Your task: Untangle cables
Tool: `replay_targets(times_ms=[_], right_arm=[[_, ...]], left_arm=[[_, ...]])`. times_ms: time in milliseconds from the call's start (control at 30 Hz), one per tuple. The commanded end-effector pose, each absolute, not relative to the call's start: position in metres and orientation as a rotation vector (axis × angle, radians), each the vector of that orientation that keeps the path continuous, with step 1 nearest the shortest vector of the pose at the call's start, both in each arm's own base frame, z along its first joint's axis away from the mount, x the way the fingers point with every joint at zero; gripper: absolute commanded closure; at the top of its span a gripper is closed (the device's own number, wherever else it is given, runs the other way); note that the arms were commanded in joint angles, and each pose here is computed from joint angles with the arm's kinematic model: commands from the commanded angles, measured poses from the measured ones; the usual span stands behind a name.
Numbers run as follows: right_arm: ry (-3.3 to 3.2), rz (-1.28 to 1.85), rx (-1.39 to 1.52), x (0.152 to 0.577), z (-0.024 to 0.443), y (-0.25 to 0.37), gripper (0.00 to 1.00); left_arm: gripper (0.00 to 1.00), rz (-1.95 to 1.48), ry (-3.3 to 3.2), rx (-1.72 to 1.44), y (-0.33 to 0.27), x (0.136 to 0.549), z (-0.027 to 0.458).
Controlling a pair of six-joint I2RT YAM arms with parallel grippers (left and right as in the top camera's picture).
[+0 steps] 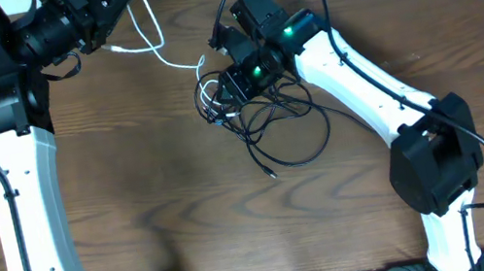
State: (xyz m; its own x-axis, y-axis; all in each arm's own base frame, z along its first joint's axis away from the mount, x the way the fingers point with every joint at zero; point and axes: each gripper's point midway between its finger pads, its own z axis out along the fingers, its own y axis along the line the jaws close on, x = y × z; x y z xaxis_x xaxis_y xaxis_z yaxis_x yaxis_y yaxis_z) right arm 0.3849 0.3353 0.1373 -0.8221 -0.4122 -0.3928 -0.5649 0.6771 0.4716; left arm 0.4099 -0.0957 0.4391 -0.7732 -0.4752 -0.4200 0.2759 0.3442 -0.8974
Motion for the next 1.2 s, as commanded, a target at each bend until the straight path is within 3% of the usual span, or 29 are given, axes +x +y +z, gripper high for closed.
replay_targets(times_ms=[0,700,900,1067,1167], right_arm=[[2.65,0.862,-0.817,0.389,0.117,0.337,0.59],[2.582,1.28,-0.821,0.392,0.103,0.35,0.6],[2.557,1.435,-0.815,0.389,0.086,0.367,0.66],[2.453,1.569,-0.807,0.395,0.101,0.379,0.7],[2.401,1.667,-0.802,0.395,0.114,0.381,0.79]], left_arm=[[0.92,-1.402,1.928,-0.109,-0.091,0.41,0.446],[0.92,-1.399,1.929,-0.104,-0.091,0.41,0.445],[0.92,-1.399,1.929,-0.104,-0.091,0.41,0.445],[0.92,-1.398,1.929,-0.104,-0.091,0.41,0.445],[0.92,-1.398,1.929,-0.104,-0.091,0.41,0.445]])
